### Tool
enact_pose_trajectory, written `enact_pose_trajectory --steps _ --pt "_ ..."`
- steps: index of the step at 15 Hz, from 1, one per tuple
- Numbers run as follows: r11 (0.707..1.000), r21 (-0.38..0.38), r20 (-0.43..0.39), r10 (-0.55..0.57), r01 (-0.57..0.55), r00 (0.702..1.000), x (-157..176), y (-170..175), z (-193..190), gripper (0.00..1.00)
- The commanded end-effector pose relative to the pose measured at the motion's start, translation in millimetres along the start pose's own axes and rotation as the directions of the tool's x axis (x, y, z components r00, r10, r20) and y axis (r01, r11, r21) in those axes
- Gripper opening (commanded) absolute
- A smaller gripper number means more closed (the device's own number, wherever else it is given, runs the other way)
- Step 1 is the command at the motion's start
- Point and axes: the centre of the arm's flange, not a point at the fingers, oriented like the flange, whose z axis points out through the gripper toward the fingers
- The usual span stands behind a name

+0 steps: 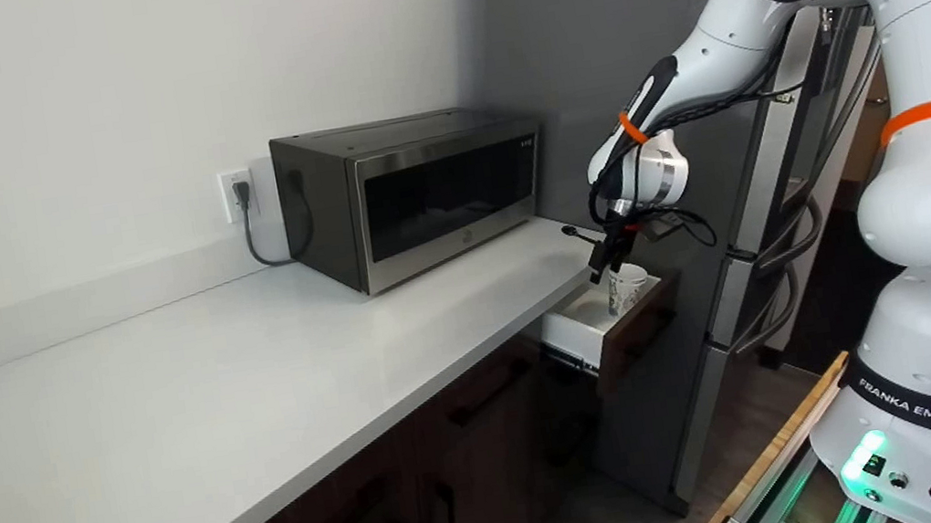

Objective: Put the cups together, lay them down, and then close the drawer

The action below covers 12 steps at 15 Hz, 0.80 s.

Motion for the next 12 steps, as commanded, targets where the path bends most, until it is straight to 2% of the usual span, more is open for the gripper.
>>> enact_pose_trajectory --steps 1,4,6,12 --pt "0.998 -0.059 0.005 -0.009 0.009 1.000 -13 10 -9 1.00" --pt "0.997 -0.076 0.041 -0.013 0.016 0.999 -22 17 1 1.00" --pt "0.998 -0.056 0.041 -0.009 0.011 0.999 -29 16 11 1.00" --pt "0.999 -0.025 0.032 -0.042 0.043 0.999 -29 -13 22 1.00"
